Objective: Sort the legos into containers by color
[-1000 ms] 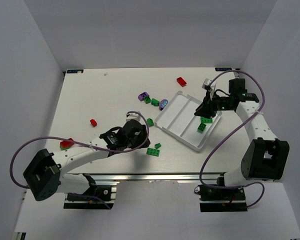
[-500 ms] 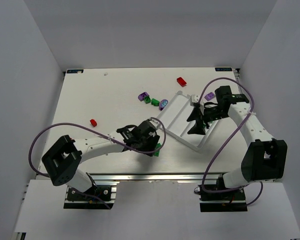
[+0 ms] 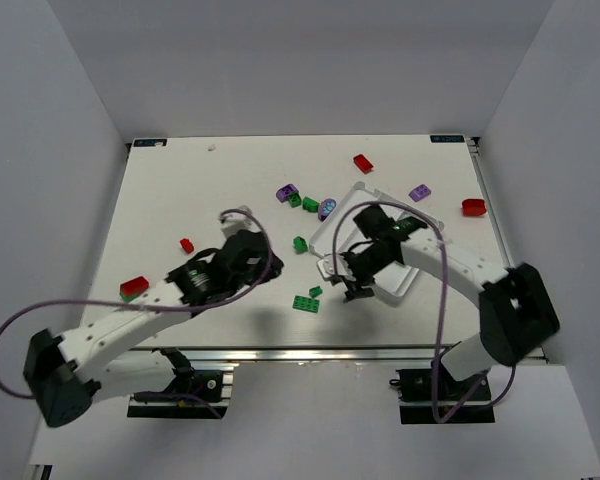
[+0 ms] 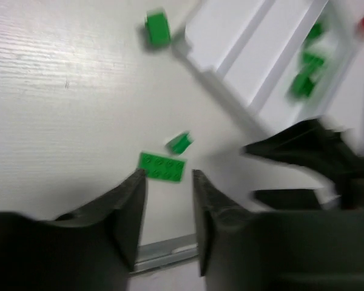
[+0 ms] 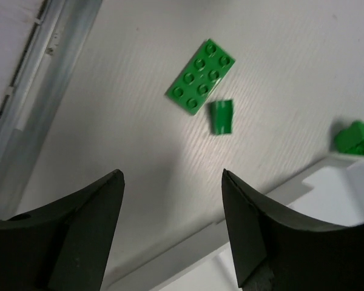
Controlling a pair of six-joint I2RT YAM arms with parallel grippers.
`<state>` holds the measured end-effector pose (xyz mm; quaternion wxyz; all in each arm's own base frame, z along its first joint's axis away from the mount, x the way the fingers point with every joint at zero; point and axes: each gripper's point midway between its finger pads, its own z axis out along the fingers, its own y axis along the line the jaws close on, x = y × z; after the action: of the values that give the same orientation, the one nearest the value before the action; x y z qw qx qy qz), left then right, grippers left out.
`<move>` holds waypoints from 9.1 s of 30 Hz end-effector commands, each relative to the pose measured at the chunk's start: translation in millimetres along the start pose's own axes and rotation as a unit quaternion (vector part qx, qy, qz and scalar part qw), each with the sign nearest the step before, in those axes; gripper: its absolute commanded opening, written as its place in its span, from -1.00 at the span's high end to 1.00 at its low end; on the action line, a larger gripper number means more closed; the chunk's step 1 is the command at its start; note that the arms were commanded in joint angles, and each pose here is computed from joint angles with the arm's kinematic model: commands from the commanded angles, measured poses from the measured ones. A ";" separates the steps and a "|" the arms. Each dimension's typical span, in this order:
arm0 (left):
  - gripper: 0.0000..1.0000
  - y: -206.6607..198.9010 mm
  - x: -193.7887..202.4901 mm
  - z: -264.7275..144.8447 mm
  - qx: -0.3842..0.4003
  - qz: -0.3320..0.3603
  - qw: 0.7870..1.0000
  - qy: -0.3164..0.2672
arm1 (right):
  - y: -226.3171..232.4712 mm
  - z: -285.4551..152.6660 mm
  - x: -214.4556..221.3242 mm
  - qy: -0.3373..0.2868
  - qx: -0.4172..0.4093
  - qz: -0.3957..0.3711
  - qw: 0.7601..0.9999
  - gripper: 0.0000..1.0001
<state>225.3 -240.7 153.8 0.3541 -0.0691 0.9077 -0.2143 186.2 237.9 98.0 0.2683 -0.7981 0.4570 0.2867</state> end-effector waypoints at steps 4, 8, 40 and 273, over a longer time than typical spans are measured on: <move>0.27 32.0 -54.4 -50.1 0.014 -0.224 0.963 -0.152 | -50.2 36.9 -5.3 0.020 -0.039 -0.067 0.997 -0.24; 0.05 49.8 -47.1 -59.3 0.020 -0.289 0.944 -0.161 | -52.3 51.0 -0.8 0.029 -0.067 -0.074 0.995 -0.19; -0.21 54.4 0.1 -23.7 -0.043 -0.422 0.903 -0.066 | -60.0 89.1 21.5 0.066 -0.065 -0.021 0.996 0.59; -0.09 20.9 -26.4 194.4 -0.018 -0.095 0.979 0.177 | -69.4 -145.4 91.4 -0.039 0.316 0.396 0.861 -0.51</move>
<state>379.8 -282.0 32.0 0.1670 -0.1271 0.9484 -0.2378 313.3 114.3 144.0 0.3795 -0.4108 0.7932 0.2410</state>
